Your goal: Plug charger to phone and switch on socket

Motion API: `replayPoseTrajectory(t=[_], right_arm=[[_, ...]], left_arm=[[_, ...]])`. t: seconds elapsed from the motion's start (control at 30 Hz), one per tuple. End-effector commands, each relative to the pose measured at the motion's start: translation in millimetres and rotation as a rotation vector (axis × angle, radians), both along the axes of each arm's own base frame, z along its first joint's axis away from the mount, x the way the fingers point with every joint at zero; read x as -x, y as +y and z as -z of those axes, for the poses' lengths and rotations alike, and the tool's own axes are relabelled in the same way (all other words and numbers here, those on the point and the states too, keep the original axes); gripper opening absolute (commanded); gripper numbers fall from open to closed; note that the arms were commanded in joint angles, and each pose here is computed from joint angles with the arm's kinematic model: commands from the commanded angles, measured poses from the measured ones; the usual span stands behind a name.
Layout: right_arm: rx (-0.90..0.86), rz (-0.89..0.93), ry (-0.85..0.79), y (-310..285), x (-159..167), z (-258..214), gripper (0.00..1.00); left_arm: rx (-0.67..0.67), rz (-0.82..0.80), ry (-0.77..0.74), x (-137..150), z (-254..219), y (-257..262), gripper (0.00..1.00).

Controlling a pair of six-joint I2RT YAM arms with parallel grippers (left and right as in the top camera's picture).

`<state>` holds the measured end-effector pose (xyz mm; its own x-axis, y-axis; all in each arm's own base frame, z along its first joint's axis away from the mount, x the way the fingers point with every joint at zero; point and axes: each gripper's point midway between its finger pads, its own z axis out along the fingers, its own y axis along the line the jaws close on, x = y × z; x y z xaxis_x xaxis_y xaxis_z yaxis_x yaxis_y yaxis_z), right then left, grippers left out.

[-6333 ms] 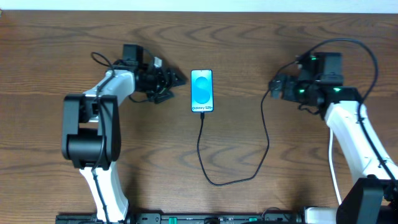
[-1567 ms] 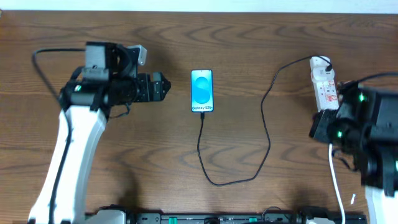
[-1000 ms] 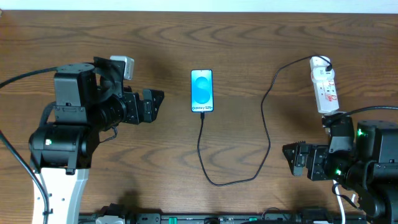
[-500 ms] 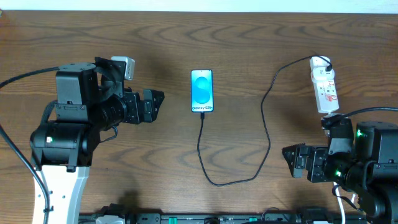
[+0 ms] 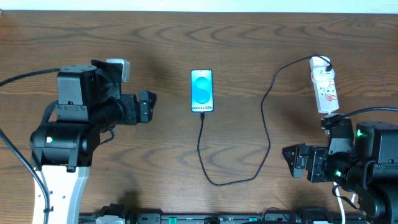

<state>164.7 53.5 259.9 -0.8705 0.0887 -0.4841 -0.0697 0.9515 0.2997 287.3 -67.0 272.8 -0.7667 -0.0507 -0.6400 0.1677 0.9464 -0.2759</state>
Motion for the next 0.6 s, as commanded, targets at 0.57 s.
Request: replayPoseTrajectory(t=[0.57], right_arm=[[0.003,-0.015,-0.007,1.2,0.5,-1.5,0.99]], left_arm=[[-0.132,-0.293,-0.318,109.4,-17.3,67.3,0.94]])
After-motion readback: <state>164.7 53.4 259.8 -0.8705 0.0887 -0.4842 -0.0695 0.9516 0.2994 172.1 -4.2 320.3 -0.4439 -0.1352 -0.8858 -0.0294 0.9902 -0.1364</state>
